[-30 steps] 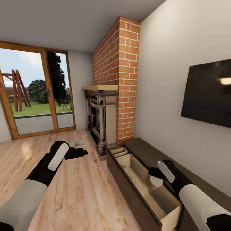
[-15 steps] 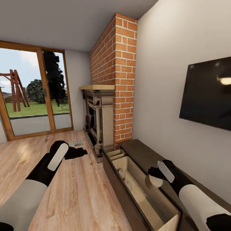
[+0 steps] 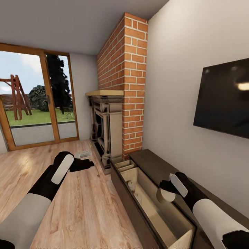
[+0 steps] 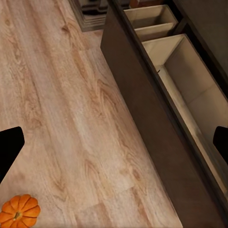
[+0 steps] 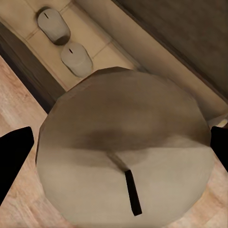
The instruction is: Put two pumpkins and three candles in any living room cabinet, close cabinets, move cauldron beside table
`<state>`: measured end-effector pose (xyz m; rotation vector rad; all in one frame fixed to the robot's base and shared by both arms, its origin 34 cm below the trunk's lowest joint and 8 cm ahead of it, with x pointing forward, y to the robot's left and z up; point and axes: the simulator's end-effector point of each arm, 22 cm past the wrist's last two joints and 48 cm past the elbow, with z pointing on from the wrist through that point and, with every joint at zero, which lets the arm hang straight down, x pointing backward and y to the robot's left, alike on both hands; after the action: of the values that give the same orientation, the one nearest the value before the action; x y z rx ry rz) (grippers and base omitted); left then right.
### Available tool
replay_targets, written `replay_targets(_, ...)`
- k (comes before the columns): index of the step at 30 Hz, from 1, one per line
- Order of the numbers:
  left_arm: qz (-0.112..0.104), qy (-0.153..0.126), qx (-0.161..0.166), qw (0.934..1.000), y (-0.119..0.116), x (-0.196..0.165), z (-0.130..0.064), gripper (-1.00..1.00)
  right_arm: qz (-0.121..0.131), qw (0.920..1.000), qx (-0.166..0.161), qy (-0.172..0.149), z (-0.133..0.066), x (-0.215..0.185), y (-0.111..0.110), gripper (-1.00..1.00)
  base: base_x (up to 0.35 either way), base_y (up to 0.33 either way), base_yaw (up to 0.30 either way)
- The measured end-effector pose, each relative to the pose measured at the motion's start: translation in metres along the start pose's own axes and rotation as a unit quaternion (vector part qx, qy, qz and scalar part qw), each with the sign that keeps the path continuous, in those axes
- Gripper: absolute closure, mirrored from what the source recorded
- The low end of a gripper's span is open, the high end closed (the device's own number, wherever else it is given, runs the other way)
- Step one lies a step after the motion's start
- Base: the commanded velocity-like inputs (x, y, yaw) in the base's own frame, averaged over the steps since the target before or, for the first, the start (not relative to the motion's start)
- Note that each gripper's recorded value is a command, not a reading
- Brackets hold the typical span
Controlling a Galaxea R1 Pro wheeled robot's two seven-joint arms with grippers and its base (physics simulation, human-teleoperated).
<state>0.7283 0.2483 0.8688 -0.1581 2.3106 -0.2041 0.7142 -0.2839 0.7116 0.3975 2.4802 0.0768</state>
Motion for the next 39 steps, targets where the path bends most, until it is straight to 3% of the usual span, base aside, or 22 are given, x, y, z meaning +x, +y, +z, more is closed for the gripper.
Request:
replay_targets(13, 0.000, 0.000, 0.000, 1.0000, 0.005, 0.021, 0.014, -1.00, -0.011, 0.9999, 0.003, 0.007, 0.020, 0.024, 0.000, 1.00, 0.000, 0.000, 0.000)
replay_targets(23, 0.001, 0.000, 0.000, 1.0000, 0.009, 0.038, 0.026, -1.00, -0.048, 0.9980, 0.037, 0.016, 0.036, 0.055, 0.008, 1.00, 0.000, 0.000, 0.000)
replay_targets(39, 0.001, 0.000, 0.000, 1.0000, 0.016, 0.067, 0.043, -1.00, -0.055, 0.9975, 0.042, 0.014, 0.059, 0.079, 0.002, 1.00, 0.000, 0.000, 0.000)
